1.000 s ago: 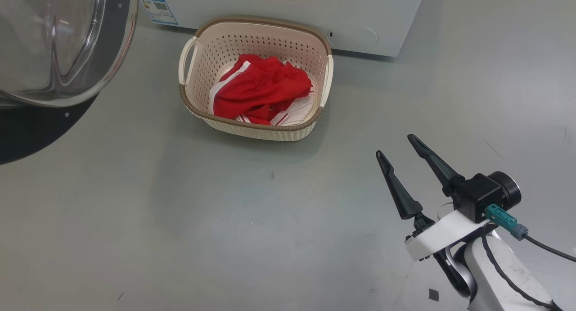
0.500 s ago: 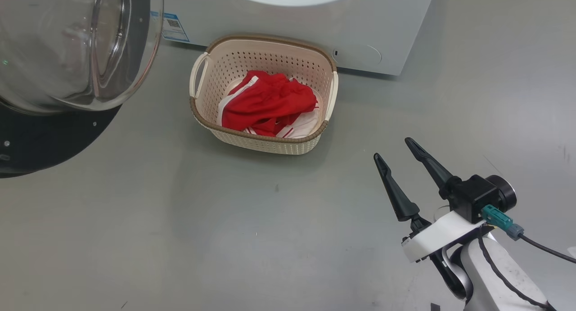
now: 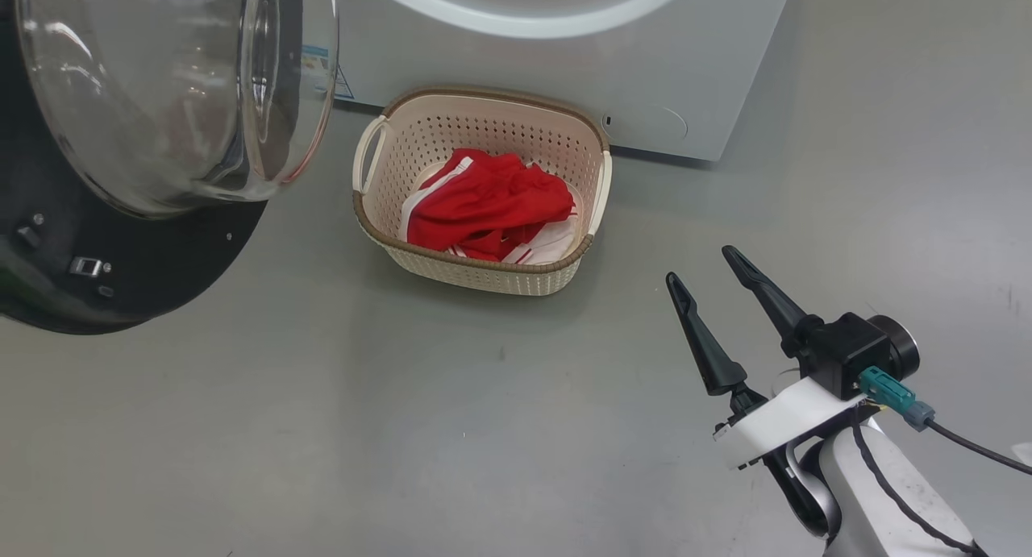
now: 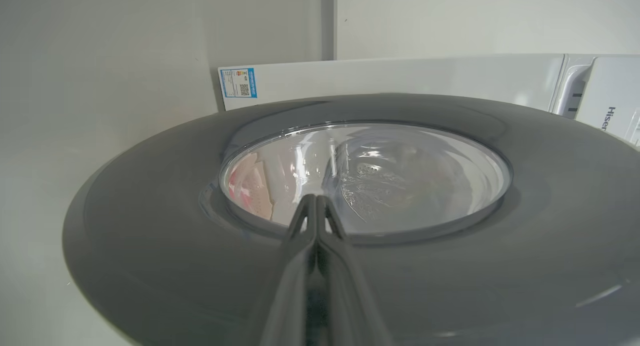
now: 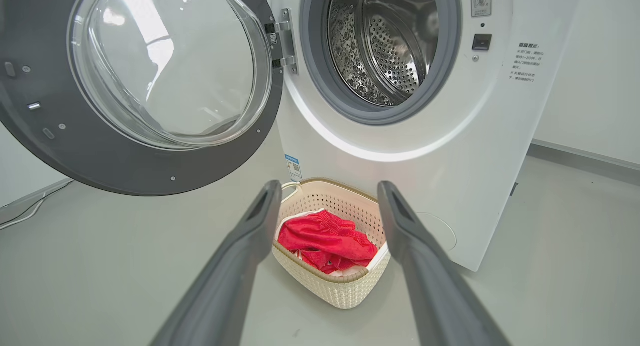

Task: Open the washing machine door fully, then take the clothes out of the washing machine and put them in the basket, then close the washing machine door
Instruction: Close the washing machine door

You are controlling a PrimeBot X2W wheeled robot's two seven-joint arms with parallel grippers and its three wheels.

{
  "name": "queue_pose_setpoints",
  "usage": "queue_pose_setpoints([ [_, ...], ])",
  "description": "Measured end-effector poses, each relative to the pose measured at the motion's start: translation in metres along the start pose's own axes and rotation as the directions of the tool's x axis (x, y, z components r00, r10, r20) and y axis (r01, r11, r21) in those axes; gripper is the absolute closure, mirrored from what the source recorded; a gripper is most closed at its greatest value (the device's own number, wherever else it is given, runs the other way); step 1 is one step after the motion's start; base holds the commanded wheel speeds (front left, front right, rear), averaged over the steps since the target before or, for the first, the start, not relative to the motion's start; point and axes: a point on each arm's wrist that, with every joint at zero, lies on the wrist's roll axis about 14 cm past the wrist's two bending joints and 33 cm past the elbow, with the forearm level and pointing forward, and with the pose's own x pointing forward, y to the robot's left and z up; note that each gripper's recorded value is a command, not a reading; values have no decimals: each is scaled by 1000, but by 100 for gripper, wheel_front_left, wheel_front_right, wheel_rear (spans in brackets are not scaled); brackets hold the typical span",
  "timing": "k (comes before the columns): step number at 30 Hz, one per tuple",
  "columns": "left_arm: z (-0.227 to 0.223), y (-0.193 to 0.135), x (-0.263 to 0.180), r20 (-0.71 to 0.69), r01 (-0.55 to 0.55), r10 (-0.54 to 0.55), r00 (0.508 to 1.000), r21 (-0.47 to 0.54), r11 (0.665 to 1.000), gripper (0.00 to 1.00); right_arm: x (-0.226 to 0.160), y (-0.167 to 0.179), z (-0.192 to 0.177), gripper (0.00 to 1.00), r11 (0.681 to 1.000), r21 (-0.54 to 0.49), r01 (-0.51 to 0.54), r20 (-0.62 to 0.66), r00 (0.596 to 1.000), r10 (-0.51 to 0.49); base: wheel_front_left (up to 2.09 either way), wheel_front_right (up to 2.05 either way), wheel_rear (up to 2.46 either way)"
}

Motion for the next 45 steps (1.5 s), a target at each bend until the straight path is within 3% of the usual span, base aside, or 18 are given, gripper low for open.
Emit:
queue_pose_setpoints([
  [12, -51, -15, -1, -188, 149, -155, 970, -48, 988, 100, -2, 7, 7, 0, 1000, -1, -3, 17, 1000, 3, 0, 0, 0],
  [20, -78, -10, -9, -278, 174, -175, 944, -27, 984, 100, -6, 14, 12, 0, 1000, -2, -7, 26, 1000, 8, 0, 0, 0],
  [28, -120, -16, -8, -369, 226, -235, 899, -67, 972, 100, -12, 19, 11, 0, 1000, -1, -6, 23, 1000, 6, 0, 0, 0],
  [35, -129, -13, -11, -376, 235, -237, 896, -52, 971, 100, -12, 23, 14, 0, 1000, 0, -10, 29, 1000, 10, 0, 0, 0],
  [42, -124, -2, -14, -343, 207, -181, 922, 39, 978, 100, -15, 21, 12, 0, 1000, 3, -2, 25, 1000, 1, 0, 0, 0],
  [45, -113, 19, -19, -299, 106, -42, 953, 202, 974, 100, -17, 20, 11, 0, 1000, 7, 5, 23, 1000, -5, 0, 0, 0],
])
